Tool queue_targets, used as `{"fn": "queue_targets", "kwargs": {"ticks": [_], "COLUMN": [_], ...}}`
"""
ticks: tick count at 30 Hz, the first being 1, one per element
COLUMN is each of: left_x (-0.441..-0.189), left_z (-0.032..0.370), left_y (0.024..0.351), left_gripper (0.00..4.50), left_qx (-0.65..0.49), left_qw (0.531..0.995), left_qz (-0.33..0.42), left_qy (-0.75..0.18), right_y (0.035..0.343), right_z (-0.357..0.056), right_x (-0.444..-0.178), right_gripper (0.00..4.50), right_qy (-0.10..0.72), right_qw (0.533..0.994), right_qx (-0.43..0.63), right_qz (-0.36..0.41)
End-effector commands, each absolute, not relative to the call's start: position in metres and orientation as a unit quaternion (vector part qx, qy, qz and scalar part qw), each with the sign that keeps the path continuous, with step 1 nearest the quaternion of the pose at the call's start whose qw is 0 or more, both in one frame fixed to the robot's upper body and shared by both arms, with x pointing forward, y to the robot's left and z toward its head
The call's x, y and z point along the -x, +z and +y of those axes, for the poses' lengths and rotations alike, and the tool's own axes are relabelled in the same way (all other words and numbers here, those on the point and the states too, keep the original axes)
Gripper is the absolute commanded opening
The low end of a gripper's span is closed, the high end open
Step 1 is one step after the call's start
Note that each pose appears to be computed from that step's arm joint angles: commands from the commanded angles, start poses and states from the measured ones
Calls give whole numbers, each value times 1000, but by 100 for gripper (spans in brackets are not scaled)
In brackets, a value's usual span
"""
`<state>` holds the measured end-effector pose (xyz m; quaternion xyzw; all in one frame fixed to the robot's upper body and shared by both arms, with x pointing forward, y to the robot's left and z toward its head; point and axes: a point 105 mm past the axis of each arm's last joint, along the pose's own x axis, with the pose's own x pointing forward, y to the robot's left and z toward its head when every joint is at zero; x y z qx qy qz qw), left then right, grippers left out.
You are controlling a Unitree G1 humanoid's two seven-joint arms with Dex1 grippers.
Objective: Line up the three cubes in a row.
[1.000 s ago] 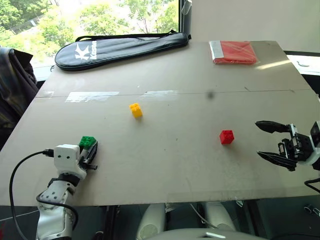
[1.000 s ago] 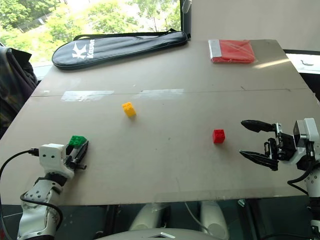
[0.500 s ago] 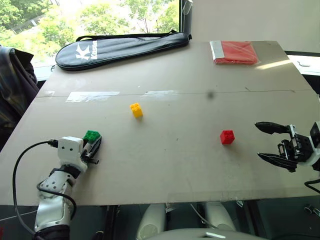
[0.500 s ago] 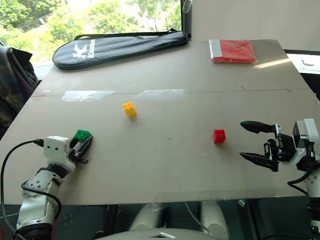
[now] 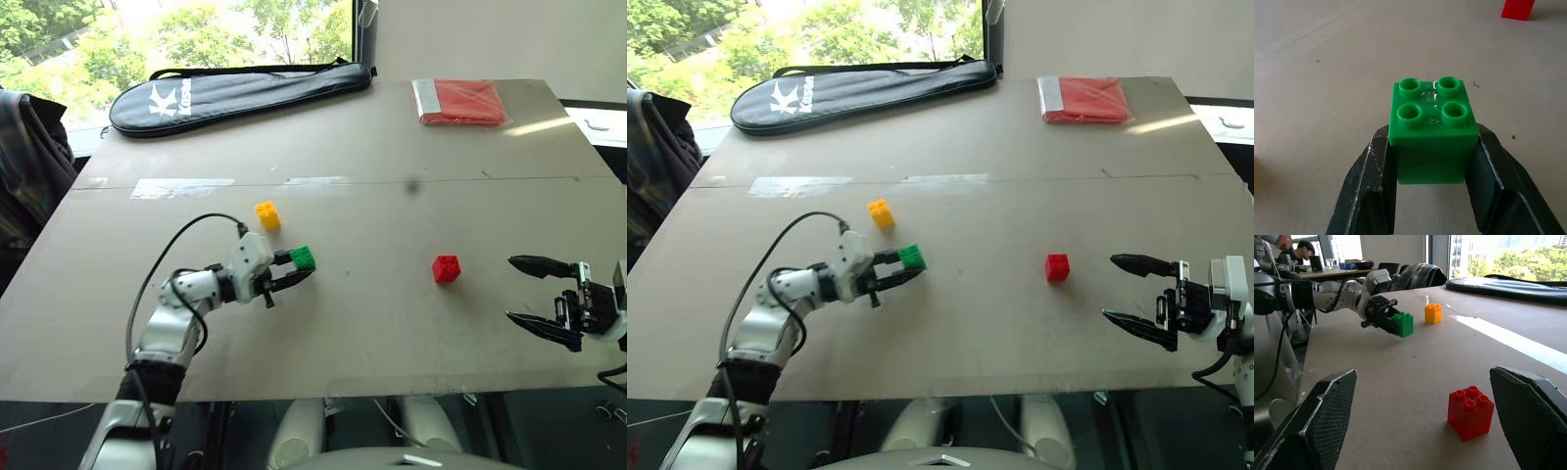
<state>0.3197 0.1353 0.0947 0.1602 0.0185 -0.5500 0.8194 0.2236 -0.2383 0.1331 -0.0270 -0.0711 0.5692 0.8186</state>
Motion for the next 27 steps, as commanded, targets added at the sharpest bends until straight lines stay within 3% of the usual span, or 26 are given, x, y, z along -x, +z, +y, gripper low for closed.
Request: {"fn": "queue_targets", "kwargs": {"ticks": [1, 4, 8, 15, 27], "left_x": [-329, -333, -336, -335, -330], "left_z": [106, 75, 45, 3, -1], "left_y": [91, 85, 83, 84, 71], "left_gripper": [129, 129, 129, 129, 129], "left_qx": [-163, -194, -220, -218, -204], "left_qw": [777, 718, 680, 679, 685], "left_qz": [19, 34, 35, 6, 34], "left_qy": [-607, -668, -699, -701, -699], "right_y": [139, 138, 137, 129, 132], "right_z": [-237, -240, -246, -245, -242], "right_x": [-219, -218, -215, -205, -213], "right_gripper": [450, 450, 450, 450, 450], "right_qy": [561, 533, 506, 487, 482], "right_qw": [822, 840, 857, 869, 871], "right_qx": [46, 52, 56, 50, 61], "right_qz": [-87, -82, -78, -74, -76]}}
